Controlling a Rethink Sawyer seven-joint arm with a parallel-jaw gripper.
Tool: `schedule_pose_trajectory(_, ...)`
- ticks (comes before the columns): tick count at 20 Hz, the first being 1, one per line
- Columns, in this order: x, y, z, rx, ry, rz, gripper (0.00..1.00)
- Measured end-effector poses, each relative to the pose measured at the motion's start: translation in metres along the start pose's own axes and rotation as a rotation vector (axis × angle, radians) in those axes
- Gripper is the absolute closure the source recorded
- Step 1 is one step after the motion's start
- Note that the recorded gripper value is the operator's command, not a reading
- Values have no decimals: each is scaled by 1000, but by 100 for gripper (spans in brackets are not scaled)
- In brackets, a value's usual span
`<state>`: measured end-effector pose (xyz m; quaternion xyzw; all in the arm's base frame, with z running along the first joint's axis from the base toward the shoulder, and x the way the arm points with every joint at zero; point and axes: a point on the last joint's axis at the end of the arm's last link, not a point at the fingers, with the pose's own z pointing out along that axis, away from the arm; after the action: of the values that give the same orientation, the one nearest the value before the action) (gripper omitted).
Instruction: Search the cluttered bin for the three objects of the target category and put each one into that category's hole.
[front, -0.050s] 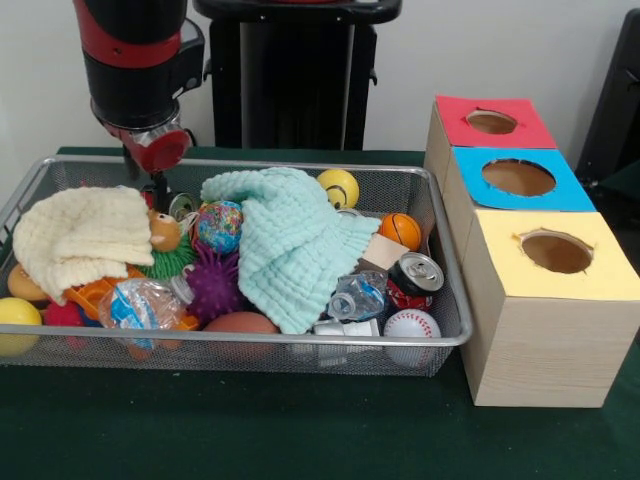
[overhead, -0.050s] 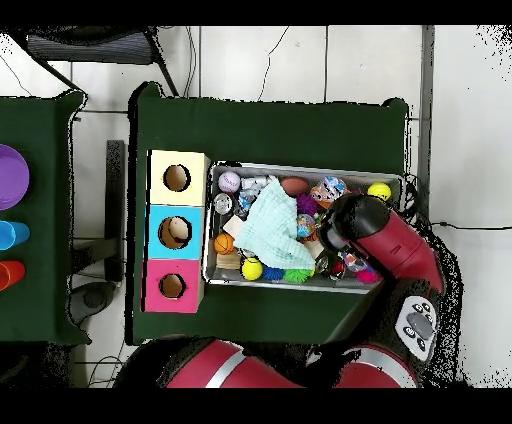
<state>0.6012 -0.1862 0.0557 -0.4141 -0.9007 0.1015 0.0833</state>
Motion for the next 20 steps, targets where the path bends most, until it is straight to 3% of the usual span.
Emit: schedule_pose_trajectory(20, 14, 0, 19, -49, 25, 89, 0)
